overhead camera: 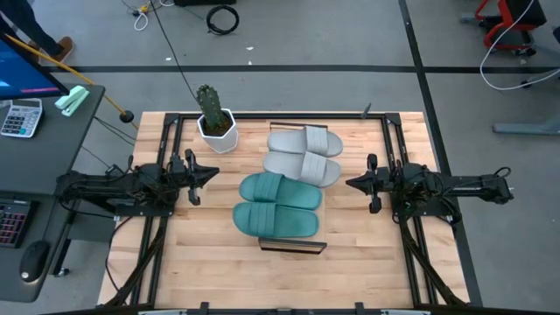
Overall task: Pick and place slides into the shelf
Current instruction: Return to Home Position
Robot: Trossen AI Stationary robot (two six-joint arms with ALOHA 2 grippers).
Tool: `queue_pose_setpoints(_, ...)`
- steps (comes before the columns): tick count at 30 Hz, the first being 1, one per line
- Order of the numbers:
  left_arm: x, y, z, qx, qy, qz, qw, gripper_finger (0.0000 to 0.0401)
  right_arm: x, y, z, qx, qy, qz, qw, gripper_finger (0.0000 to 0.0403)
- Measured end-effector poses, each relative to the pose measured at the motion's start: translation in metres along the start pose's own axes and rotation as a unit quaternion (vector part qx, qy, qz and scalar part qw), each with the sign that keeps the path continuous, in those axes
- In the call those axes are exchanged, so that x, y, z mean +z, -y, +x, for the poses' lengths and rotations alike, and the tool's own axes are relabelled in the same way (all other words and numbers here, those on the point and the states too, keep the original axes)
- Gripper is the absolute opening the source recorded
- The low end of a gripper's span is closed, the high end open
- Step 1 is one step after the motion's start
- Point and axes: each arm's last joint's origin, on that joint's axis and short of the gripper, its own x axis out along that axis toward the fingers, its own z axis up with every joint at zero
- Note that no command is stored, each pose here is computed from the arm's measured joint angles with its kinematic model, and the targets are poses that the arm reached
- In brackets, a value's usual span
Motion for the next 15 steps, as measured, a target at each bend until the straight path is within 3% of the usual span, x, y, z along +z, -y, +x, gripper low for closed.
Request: queue_pose_setpoints(15,0.0000,0.0000,0.0000,0.000,0.000,0.000,1.000,0.0038,-0.0001,0.0000,0.0000,0.000,0.000,0.000,1.000,0.0018)
